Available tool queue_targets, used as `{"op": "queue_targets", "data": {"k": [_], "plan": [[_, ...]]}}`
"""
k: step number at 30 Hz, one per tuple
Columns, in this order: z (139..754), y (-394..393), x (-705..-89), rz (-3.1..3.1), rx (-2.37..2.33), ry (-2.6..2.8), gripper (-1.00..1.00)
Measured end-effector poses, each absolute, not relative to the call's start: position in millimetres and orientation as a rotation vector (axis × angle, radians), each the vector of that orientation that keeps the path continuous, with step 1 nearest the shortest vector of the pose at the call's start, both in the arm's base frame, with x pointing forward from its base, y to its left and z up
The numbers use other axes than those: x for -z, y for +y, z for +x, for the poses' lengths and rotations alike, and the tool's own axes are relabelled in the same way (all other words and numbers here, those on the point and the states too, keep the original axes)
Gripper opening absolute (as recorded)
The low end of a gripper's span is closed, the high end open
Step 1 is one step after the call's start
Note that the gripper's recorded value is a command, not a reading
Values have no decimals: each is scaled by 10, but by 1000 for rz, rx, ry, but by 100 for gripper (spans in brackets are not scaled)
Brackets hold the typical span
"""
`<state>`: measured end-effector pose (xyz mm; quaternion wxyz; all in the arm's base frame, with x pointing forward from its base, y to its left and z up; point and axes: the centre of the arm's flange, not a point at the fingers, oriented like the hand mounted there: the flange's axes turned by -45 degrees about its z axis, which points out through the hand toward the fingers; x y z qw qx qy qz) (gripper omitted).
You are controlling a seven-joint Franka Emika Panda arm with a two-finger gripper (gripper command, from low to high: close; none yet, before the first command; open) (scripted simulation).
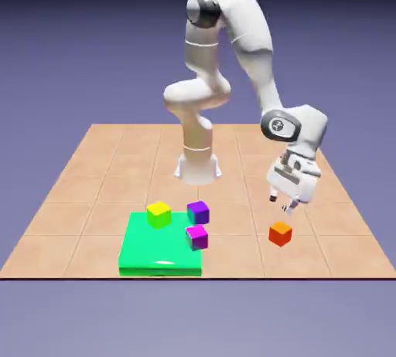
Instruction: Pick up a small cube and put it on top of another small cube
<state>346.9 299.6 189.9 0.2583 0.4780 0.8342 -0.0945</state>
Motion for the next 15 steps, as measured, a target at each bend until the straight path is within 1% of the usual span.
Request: {"op": "queue_targets", "data": {"k": [2, 4, 8, 9, 11, 15], "plan": [[3313, 3168, -1656, 1054, 337, 2317, 0], [3305, 3177, -1644, 1042, 341, 2320, 0], [3480, 2992, -1127, 1043, 341, 2319, 0], [3501, 2956, -1041, 1042, 341, 2320, -100], [3501, 2955, -1041, 1042, 342, 2320, -100], [3337, 3151, -1563, 1044, 343, 2319, -100]]}}
